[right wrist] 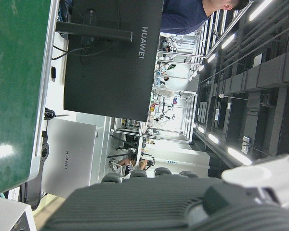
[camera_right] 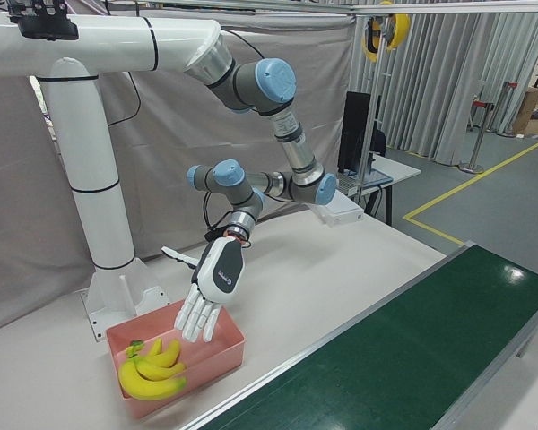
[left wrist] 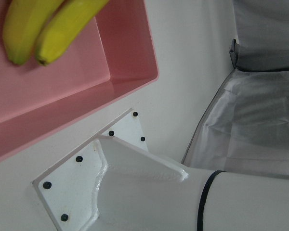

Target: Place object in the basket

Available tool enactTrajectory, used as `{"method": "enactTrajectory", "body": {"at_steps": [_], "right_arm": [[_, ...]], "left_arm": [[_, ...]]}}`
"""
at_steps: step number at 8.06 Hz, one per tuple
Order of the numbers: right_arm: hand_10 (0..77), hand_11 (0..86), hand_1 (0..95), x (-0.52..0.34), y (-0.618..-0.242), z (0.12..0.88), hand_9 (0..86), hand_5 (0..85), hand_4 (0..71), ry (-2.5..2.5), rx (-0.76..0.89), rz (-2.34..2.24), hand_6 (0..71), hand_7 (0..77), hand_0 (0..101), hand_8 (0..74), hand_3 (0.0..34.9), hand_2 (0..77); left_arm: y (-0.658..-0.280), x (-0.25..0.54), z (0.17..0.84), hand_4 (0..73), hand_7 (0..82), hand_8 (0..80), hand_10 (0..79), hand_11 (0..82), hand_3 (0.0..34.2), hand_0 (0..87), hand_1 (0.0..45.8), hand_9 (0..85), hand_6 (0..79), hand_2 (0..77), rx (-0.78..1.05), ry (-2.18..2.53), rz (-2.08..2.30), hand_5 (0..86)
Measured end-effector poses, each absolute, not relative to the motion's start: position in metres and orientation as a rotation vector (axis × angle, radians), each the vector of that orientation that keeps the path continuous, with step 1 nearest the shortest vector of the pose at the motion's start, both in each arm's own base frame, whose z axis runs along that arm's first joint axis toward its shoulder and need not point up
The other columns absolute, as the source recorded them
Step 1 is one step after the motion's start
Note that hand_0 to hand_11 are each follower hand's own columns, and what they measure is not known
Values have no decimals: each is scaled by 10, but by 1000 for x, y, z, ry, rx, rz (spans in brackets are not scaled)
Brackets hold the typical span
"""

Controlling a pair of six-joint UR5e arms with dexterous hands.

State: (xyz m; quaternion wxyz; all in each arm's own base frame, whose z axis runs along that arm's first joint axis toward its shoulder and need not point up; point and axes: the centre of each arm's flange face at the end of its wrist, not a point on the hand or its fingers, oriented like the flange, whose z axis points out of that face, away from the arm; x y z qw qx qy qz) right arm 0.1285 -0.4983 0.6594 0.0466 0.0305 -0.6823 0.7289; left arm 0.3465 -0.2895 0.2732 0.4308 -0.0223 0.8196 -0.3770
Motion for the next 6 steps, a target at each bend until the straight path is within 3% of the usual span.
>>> {"method": "enactTrajectory", "body": {"at_steps": [2,3,4,5,6], "right_arm": [[0,0,0,129,-498,659,0,0,0,-2082,93,2225,0,5,1,0,0,5],[0,0,0,129,-498,659,0,0,0,-2083,92,2225,0,5,1,0,0,5],[0,0,0,129,-498,659,0,0,0,-2083,92,2225,0,5,1,0,0,5],[0,0,0,129,-498,659,0,0,0,-2082,93,2225,0,5,1,0,0,5],[0,0,0,129,-498,659,0,0,0,-2082,93,2225,0,5,1,0,0,5]], "left_arm": [[-289,339,272,22,27,49,5,16,14,165,11,60,22,0,-53,2047,-943,11],[-287,327,267,87,60,65,33,11,10,163,11,109,55,0,-50,2055,-946,44],[-287,301,257,87,60,65,33,11,10,163,11,109,55,0,-33,2081,-957,44],[-291,273,249,147,98,93,87,11,15,151,11,147,76,0,-4,2114,-976,229],[-299,243,245,174,142,115,98,93,0,79,11,185,98,0,17,2151,-1024,305]]}}
